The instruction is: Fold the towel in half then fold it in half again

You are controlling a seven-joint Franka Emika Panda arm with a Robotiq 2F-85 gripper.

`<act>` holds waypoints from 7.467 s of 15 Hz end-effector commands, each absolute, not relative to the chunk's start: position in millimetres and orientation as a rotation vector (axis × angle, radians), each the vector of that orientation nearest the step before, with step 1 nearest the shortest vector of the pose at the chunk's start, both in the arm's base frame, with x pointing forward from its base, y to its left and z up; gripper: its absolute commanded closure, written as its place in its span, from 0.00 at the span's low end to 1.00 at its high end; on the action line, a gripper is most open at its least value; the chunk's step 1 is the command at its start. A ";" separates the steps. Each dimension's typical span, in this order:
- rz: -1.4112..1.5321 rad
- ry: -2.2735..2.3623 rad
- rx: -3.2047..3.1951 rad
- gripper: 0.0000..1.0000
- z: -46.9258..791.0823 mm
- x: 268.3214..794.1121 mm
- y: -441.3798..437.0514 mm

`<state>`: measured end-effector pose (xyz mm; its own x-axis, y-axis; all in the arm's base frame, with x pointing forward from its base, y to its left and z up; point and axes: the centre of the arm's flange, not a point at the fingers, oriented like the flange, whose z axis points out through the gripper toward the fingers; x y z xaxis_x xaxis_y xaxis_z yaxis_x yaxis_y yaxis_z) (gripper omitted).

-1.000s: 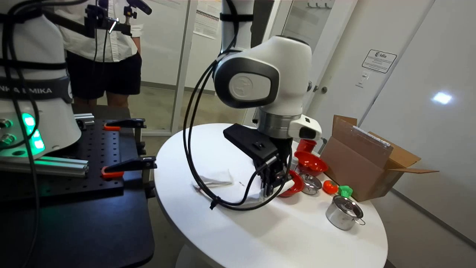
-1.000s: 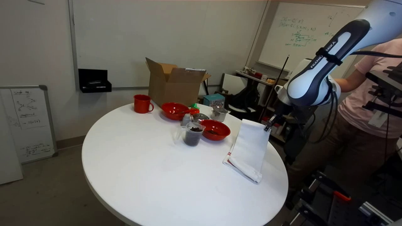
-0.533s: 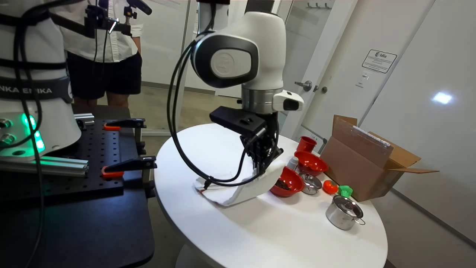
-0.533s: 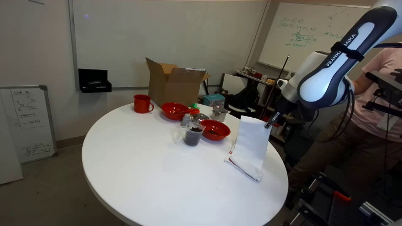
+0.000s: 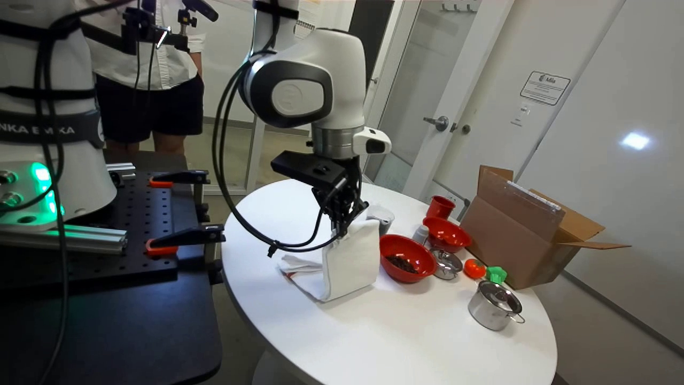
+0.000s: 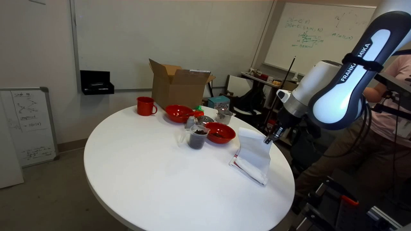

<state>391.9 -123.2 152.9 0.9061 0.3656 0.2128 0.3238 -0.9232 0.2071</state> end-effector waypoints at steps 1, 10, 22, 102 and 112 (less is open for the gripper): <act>0.407 0.679 2.881 0.98 138.5 375.7 -103.1; 0.294 0.604 2.944 0.98 110.7 340.9 -118.1; 0.414 0.653 3.075 0.53 100.6 370.1 -65.5; 0.366 -0.202 3.017 0.98 121.7 368.0 -163.1; 0.295 -0.075 3.082 0.98 76.5 365.2 -139.7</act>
<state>366.5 -137.6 88.7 0.9827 -0.0325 0.1822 -0.0471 -0.9960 0.0761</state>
